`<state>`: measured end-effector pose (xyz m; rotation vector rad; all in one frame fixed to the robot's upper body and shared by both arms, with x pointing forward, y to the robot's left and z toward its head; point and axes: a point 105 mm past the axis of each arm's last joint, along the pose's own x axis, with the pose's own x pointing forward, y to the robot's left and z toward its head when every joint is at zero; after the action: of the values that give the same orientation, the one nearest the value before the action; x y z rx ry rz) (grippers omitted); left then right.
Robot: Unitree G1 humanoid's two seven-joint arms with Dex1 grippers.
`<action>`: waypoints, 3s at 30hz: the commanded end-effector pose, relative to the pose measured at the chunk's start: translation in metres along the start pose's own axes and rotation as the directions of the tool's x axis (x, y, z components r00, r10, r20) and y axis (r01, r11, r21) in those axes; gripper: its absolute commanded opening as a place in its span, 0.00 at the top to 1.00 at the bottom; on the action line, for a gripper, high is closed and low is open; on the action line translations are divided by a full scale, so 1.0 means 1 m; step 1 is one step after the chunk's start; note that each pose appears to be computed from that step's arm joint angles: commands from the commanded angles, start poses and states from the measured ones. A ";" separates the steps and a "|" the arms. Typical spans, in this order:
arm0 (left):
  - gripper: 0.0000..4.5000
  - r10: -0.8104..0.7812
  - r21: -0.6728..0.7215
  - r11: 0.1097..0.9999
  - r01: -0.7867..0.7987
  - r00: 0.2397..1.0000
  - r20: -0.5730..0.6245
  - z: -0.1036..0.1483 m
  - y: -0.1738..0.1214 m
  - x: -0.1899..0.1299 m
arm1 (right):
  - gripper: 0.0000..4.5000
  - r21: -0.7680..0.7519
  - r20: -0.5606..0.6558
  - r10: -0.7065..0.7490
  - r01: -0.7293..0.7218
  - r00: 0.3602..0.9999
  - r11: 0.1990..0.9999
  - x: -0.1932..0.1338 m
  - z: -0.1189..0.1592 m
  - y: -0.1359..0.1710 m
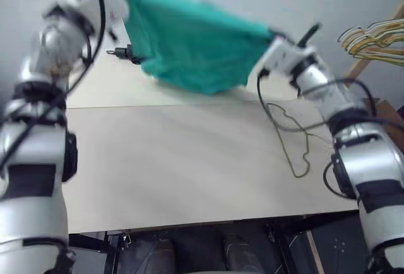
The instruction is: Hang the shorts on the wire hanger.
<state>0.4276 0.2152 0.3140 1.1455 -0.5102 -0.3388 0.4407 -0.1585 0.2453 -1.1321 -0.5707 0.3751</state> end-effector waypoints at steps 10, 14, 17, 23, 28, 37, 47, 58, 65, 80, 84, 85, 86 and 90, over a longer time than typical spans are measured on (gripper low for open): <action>1.00 -0.668 -0.197 0.715 0.671 0.738 0.092 0.028 -0.102 -0.130 | 1.00 0.011 0.356 0.412 -0.445 0.839 0.896 -0.059 0.053 0.110; 1.00 -0.877 -0.229 0.423 0.877 0.460 0.138 0.044 -0.124 -0.181 | 1.00 -0.062 0.377 0.512 -0.530 0.772 0.846 -0.080 0.058 0.126; 1.00 -0.925 -0.227 0.291 0.929 0.334 0.181 0.055 -0.135 -0.203 | 1.00 -0.091 0.367 0.561 -0.571 0.742 0.816 -0.090 0.058 0.131; 1.00 -0.926 -0.218 0.213 0.953 0.268 0.266 0.075 -0.150 -0.217 | 1.00 -0.078 0.371 0.634 -0.657 0.679 0.750 -0.117 0.063 0.135; 1.00 -0.927 -0.214 0.146 0.966 0.209 0.313 0.085 -0.157 -0.232 | 1.00 -0.057 0.389 0.665 -0.704 0.637 0.708 -0.136 0.074 0.139; 0.71 -0.924 -0.243 0.114 0.963 0.192 0.330 0.080 -0.153 -0.238 | 0.76 0.022 0.379 0.717 -0.780 0.585 0.625 -0.158 0.088 0.139; 0.02 -0.830 -0.332 0.293 0.897 0.411 0.377 0.062 -0.113 -0.200 | 0.01 0.208 0.298 0.716 -0.775 0.632 0.597 -0.170 0.075 0.111; 0.01 -0.596 -0.520 0.328 0.789 0.600 0.533 0.097 -0.106 -0.130 | 0.01 0.588 -0.141 0.488 -0.323 0.862 0.741 -0.165 0.007 0.055; 0.01 -0.621 -0.555 0.276 0.785 0.587 0.520 0.106 -0.120 -0.110 | 0.01 0.672 -0.488 0.510 -0.068 0.708 0.737 -0.188 -0.045 0.074; 0.01 -0.540 -0.477 0.334 0.813 0.580 0.611 0.121 -0.121 -0.103 | 0.52 0.811 -0.547 0.683 0.106 0.484 0.575 -0.195 -0.065 0.114; 0.01 -0.541 -0.459 0.345 0.819 0.573 0.616 0.121 -0.122 -0.101 | 0.83 0.836 -0.513 0.700 0.104 0.497 0.538 -0.188 -0.061 0.111; 0.01 -0.542 -0.453 0.349 0.820 0.571 0.617 0.121 -0.122 -0.100 | 0.91 0.838 -0.507 0.703 0.096 0.498 0.537 -0.187 -0.060 0.111; 0.01 -0.540 -0.452 0.351 0.820 0.571 0.618 0.121 -0.122 -0.099 | 0.97 0.838 -0.508 0.703 0.095 0.498 0.538 -0.185 -0.060 0.110; 0.01 -0.529 -0.442 0.367 0.818 0.575 0.624 0.122 -0.121 -0.094 | 0.99 0.812 -0.530 0.663 0.092 0.529 0.576 -0.174 -0.062 0.100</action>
<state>0.2821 0.1236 0.2127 0.4104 -0.0925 -1.4336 0.3331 -0.2601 0.0802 -0.3837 0.7084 0.3429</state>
